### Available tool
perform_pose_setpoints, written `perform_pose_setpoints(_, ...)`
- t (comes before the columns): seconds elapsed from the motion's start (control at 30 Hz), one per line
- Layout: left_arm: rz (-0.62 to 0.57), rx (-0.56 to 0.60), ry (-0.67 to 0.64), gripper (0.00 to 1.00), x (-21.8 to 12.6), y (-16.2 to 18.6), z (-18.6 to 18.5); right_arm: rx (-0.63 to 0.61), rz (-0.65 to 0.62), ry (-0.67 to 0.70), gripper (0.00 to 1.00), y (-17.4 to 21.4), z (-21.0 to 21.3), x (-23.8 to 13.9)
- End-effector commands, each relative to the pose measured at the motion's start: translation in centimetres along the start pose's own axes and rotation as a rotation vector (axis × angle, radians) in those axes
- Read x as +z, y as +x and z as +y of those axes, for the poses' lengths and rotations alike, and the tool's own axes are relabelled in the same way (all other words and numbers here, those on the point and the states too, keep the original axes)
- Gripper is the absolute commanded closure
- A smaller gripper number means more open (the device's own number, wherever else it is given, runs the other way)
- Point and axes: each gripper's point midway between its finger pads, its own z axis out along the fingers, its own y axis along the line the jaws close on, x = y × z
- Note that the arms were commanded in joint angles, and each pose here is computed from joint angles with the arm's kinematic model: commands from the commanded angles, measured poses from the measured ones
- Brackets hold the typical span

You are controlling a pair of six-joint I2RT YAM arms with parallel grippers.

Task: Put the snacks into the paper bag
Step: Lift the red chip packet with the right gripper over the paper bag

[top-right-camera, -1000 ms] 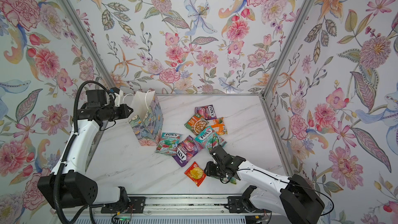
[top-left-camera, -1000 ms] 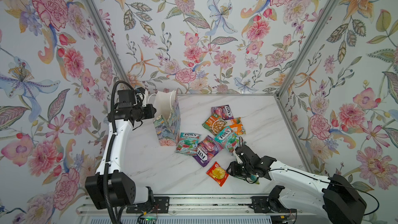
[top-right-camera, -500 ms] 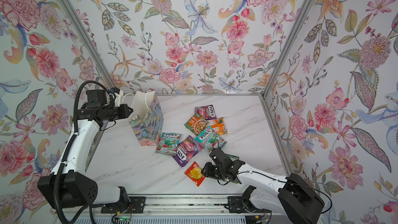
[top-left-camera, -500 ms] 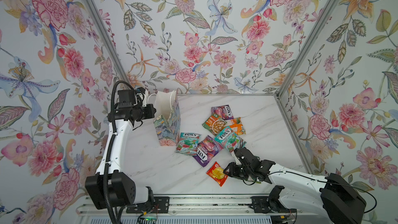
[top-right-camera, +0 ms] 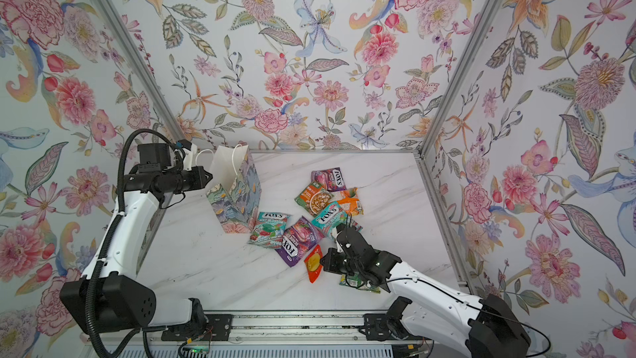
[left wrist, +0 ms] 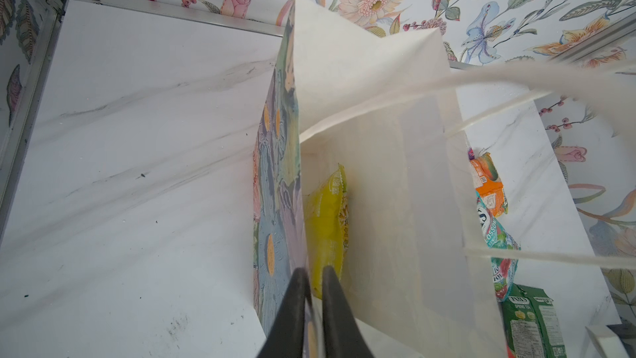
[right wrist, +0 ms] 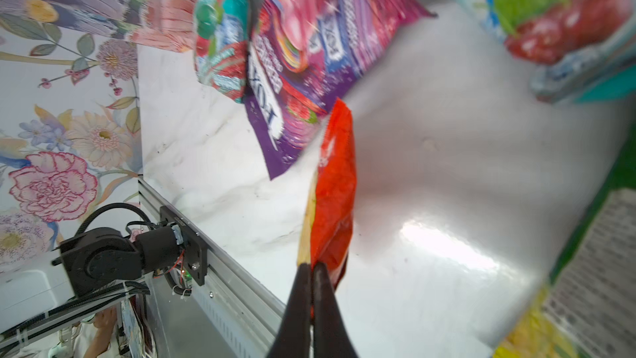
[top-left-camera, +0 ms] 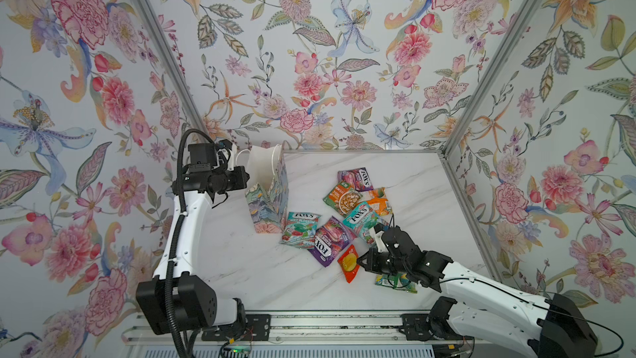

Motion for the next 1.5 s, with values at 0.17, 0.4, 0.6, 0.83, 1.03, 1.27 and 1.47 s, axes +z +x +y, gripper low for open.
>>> perform_pose_setpoints(0.17,0.009,0.013,0.022,0.88,0.3,0.1,-0.4,-0.154,-0.170,-0.030,1.00,-6.3,7.0,-5.2)
perform_pose_setpoints(0.4,0.004,0.008,0.028,0.88,0.5,0.2,-0.4,-0.325,-0.346,-0.080,1.00,-13.5,14.6,-6.3)
perform_pose_setpoints(0.6,0.001,0.002,0.037,0.89,0.5,0.2,-0.7,-0.452,-0.485,-0.082,1.00,-20.9,21.2,-6.3)
perform_pose_setpoints(0.83,-0.001,0.003,0.026,0.89,0.4,0.1,-0.7,-0.549,-0.585,-0.184,1.00,-26.6,28.9,-5.4)
perform_pose_setpoints(1.03,-0.002,0.009,0.021,0.86,0.2,0.0,-0.7,-0.594,-0.616,-0.280,1.00,-28.9,34.4,-4.4)
perform_pose_setpoints(1.27,0.003,0.012,0.018,0.81,0.3,0.0,-0.6,-0.592,-0.612,-0.338,1.00,-28.8,37.0,-1.3)
perform_pose_setpoints(1.47,0.003,0.022,0.006,0.79,-0.1,0.0,-0.5,-0.588,-0.569,-0.353,1.00,-27.5,37.3,1.4)
